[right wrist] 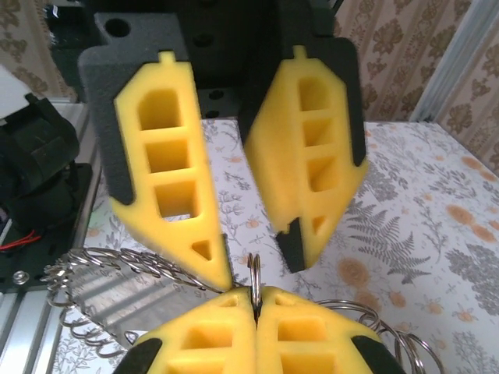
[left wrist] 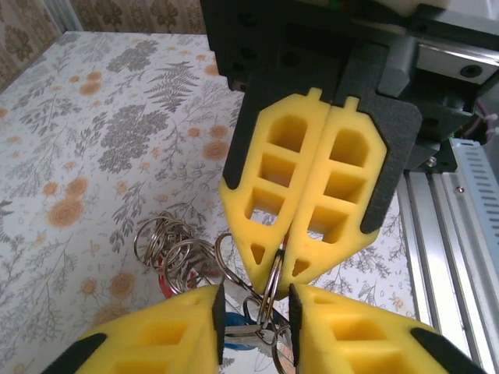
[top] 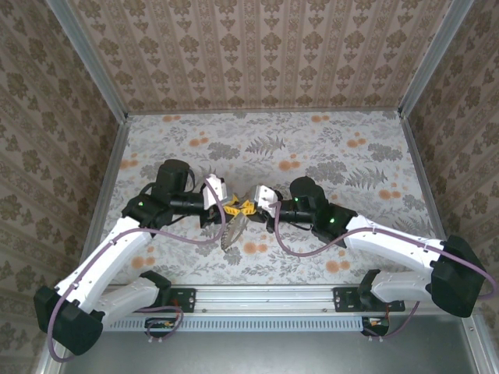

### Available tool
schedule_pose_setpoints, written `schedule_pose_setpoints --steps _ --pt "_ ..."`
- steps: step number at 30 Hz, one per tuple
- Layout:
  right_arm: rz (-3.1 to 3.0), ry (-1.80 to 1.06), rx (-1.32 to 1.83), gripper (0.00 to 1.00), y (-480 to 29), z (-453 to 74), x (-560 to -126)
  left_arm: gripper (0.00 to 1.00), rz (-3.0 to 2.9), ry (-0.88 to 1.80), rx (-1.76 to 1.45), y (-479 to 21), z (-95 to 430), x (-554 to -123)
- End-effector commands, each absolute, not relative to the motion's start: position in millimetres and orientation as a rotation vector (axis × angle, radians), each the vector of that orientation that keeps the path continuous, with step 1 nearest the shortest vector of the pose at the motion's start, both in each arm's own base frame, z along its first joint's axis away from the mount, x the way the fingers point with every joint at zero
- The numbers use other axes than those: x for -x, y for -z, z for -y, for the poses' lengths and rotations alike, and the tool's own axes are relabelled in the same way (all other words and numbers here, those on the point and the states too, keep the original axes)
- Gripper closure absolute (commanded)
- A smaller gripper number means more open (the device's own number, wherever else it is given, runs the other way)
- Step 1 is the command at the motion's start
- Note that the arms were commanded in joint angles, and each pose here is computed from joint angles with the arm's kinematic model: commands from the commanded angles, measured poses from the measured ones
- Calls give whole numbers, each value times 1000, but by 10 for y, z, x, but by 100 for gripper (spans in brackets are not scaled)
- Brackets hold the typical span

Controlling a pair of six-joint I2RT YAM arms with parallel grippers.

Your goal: Put the keys on the keyring

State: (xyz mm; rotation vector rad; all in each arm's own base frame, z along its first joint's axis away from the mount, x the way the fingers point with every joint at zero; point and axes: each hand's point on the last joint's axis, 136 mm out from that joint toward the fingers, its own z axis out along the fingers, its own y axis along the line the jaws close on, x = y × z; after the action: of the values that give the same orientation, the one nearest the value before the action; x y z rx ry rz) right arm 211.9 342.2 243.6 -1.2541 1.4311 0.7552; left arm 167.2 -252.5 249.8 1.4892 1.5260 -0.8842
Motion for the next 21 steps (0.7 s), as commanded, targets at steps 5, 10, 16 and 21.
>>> schedule_pose_setpoints --steps 5,10,16,21 --pt "-1250 -834 1252 100 -2740 -3303 -1955 61 -1501 971 -1532 -2424 2386 -1411" --pt "-1179 -862 1271 100 -2838 -3202 -1860 60 -1505 1002 -1492 -2383 2329 -1339" --pt "-1129 -889 1275 100 -2921 -3154 -1813 58 -1502 1054 -1406 -2293 2430 -1398" --pt "-1125 -915 1260 100 -2952 -3172 -1820 57 -1476 1024 -1421 -2250 2560 -1428"
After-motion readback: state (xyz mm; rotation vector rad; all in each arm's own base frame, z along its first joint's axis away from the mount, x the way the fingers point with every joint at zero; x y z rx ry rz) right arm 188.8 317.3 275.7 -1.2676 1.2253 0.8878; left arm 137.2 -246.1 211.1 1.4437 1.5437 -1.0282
